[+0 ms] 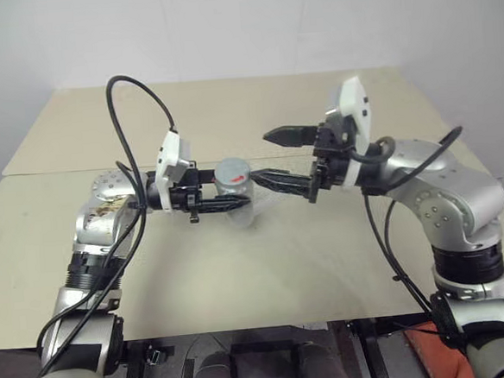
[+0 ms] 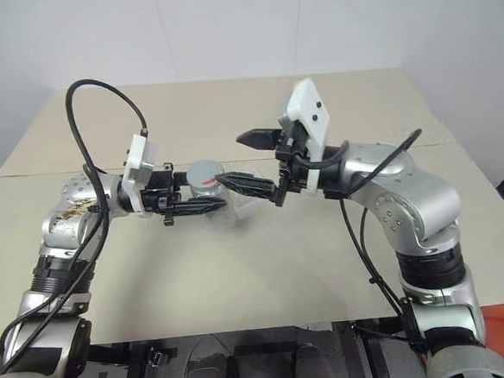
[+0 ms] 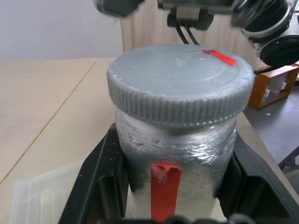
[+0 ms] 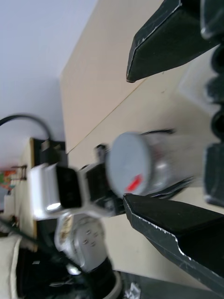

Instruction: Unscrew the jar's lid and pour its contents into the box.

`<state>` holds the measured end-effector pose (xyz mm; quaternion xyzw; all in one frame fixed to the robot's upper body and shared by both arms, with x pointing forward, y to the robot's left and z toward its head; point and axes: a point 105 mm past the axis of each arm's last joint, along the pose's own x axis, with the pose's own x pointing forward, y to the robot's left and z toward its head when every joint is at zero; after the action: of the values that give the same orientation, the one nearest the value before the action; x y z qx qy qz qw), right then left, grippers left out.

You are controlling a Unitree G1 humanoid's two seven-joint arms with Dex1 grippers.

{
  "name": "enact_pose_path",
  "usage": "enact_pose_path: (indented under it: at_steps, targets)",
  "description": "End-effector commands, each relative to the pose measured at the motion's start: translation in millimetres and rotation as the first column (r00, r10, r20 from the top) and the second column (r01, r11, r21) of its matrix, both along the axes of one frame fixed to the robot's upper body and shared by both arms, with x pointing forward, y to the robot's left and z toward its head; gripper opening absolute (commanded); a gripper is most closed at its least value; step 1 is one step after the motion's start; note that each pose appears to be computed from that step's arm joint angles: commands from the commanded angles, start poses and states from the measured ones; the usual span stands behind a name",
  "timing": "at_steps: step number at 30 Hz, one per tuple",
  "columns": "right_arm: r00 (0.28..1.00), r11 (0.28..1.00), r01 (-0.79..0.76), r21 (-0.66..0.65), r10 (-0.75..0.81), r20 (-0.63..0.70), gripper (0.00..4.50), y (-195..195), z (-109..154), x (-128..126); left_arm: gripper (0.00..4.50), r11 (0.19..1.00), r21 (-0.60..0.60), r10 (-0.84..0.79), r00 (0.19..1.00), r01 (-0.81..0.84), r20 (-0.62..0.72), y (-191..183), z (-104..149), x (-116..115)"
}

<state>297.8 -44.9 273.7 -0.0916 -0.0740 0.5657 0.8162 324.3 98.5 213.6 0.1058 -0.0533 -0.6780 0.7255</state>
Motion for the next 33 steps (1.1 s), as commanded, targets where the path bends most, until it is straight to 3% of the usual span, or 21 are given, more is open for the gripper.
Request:
enact_pose_path:
  at_steps: [1,10,33]
  targets:
    - [1.0,1.0,0.005,-0.021,-0.004,0.016,4.44,10,9,-5,2.06,1.0,-0.006,-0.011,0.998,0.011,0.054,-1,12,-1]
    - [1.0,0.995,-0.004,-0.101,0.001,-0.03,4.44,24,2,-10,2.06,1.0,0.013,-0.02,0.998,0.019,0.059,2,10,-3]
    - [0.999,0.992,-0.03,-0.12,0.026,-0.032,4.44,36,0,-10,2.06,1.0,0.015,-0.01,0.998,0.009,0.067,3,10,-5]
